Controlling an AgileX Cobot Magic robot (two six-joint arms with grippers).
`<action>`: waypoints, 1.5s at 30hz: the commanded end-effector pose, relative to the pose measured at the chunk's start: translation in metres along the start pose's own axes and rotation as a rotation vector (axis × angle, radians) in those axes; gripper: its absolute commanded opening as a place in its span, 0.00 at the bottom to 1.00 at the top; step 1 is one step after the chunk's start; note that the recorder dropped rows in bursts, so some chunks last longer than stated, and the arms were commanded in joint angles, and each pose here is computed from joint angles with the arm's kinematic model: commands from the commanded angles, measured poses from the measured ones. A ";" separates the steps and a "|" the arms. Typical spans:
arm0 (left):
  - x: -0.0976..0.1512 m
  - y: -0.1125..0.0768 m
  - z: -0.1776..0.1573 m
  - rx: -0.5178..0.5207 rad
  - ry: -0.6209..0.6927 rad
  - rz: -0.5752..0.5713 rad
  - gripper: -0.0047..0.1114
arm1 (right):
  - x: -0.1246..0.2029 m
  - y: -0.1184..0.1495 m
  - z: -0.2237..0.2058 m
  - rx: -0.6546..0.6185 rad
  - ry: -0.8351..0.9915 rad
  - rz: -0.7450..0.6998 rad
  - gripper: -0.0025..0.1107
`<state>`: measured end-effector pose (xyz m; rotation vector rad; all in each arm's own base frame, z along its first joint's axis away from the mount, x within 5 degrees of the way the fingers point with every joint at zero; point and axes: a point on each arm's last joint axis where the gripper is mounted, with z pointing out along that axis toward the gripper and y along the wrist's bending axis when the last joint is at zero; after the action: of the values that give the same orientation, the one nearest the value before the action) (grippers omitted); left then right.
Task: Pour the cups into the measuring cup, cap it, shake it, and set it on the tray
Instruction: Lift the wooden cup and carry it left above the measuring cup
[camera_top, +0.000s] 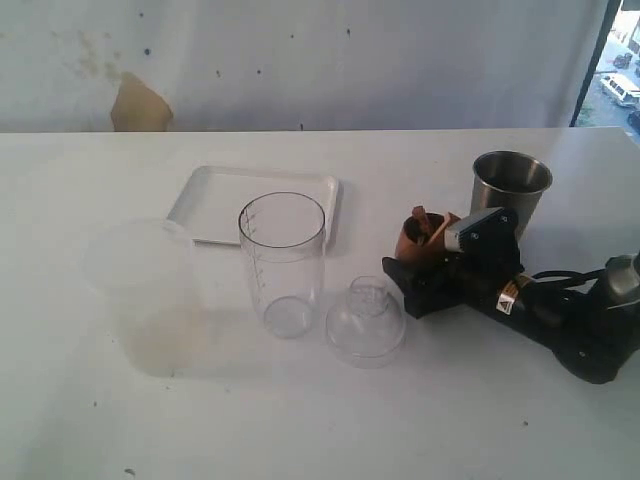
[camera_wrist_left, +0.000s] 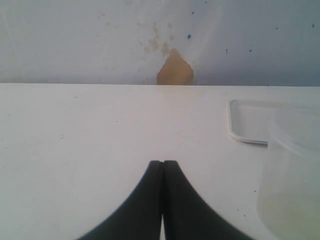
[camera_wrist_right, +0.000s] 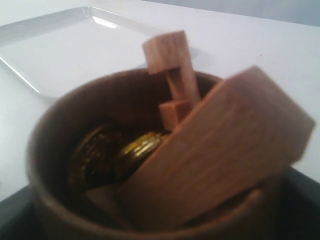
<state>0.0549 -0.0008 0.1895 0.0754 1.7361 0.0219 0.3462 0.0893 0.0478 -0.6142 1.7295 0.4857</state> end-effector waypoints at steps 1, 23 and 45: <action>-0.001 0.000 0.000 0.001 0.000 -0.011 0.93 | 0.000 -0.002 0.001 0.019 -0.010 0.010 0.53; -0.001 0.000 0.000 0.001 0.000 -0.011 0.93 | -0.055 0.006 -0.016 -0.035 -0.086 -0.032 0.02; -0.001 0.000 0.000 0.001 0.000 -0.011 0.93 | -0.178 0.044 0.017 -0.051 -0.093 -0.039 0.02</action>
<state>0.0549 -0.0008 0.1895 0.0754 1.7361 0.0219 0.3599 0.1580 0.2095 -0.6769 1.6250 0.5088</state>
